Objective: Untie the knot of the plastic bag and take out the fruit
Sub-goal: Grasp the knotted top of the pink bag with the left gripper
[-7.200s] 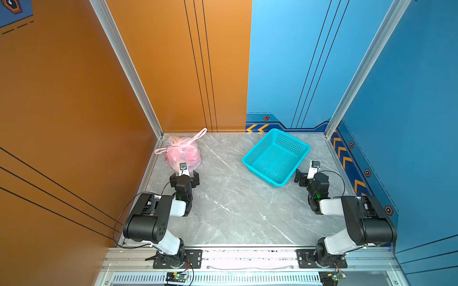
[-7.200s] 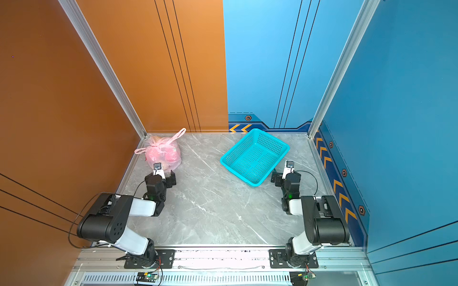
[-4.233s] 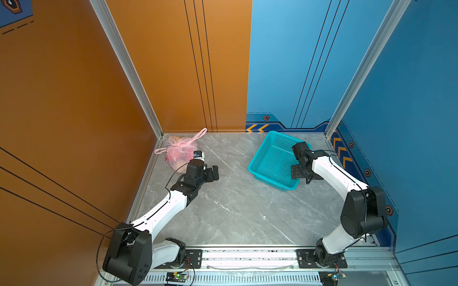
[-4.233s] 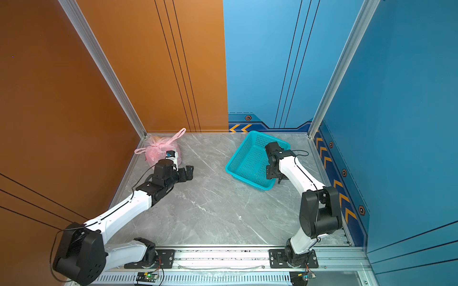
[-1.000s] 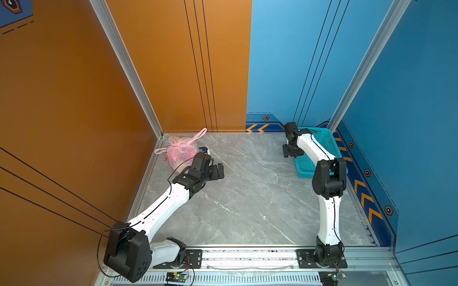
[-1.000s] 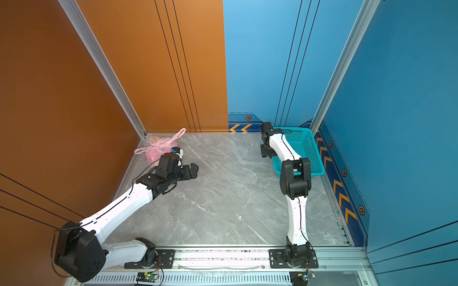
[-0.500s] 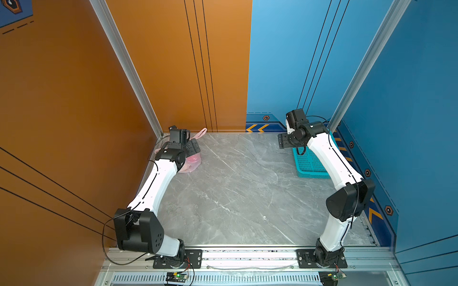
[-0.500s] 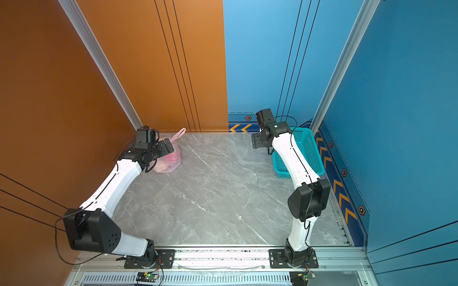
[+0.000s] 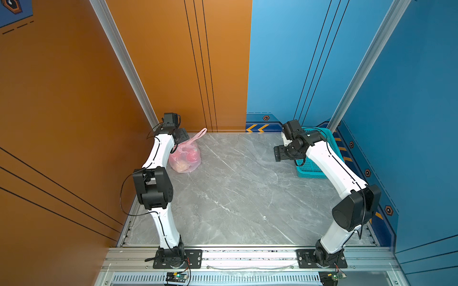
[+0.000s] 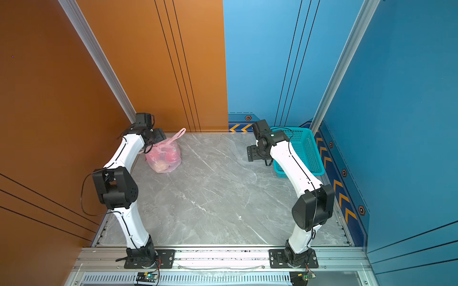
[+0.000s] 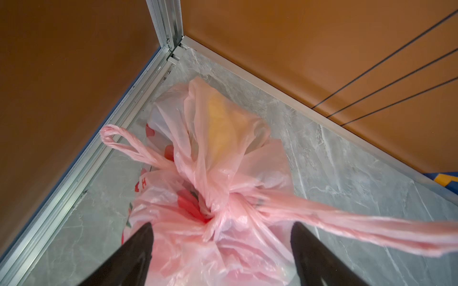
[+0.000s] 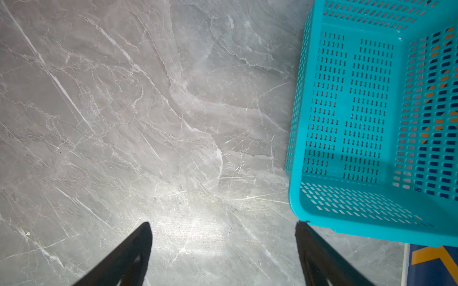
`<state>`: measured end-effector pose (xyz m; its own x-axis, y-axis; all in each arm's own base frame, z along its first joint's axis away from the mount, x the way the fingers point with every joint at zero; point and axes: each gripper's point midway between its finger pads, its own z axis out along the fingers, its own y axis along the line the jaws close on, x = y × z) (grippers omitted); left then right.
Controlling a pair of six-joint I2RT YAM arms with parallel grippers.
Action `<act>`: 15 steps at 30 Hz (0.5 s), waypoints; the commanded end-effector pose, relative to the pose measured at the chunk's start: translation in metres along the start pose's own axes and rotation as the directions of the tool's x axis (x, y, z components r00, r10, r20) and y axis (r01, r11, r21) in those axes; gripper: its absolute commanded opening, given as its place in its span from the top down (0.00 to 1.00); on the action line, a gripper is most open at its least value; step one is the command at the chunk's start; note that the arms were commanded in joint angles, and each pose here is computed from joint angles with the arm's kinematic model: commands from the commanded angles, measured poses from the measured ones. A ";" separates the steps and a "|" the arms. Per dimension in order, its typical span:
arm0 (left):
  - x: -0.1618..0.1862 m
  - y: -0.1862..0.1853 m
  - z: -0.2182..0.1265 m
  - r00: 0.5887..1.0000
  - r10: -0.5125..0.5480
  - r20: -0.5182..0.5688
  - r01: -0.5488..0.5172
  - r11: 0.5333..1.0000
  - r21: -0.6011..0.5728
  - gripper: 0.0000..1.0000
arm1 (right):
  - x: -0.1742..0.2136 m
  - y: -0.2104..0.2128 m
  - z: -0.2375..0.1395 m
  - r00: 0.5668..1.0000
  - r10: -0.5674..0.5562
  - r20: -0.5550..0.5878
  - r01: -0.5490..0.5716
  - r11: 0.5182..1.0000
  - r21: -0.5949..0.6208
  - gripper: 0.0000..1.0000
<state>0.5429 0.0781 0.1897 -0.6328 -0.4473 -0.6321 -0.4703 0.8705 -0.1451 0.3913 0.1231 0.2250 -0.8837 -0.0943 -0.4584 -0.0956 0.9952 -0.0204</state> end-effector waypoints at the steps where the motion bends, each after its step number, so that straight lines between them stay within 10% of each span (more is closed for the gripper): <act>1: 0.014 -0.003 0.014 0.993 0.026 -0.112 -0.022 0.999 0.033 0.22 | 0.010 -0.003 -0.017 1.000 0.025 -0.001 -0.025 1.000 -0.006 0.07; 9: 0.038 0.002 0.049 0.970 0.074 -0.231 -0.077 0.997 -0.007 0.31 | 0.013 -0.004 -0.023 0.999 0.040 0.003 -0.040 0.999 -0.003 0.05; 15: 0.062 -0.001 0.059 0.951 0.070 -0.303 -0.074 0.997 -0.004 0.63 | 0.015 -0.005 -0.021 0.999 0.043 -0.002 -0.043 0.999 0.000 0.05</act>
<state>0.5526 0.0747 0.1244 -0.7729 -0.4311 -0.4657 -0.4398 0.8929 -0.0967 0.3788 0.1184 0.2354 -0.8803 -0.0620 -0.4704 -0.0684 0.9977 -0.0035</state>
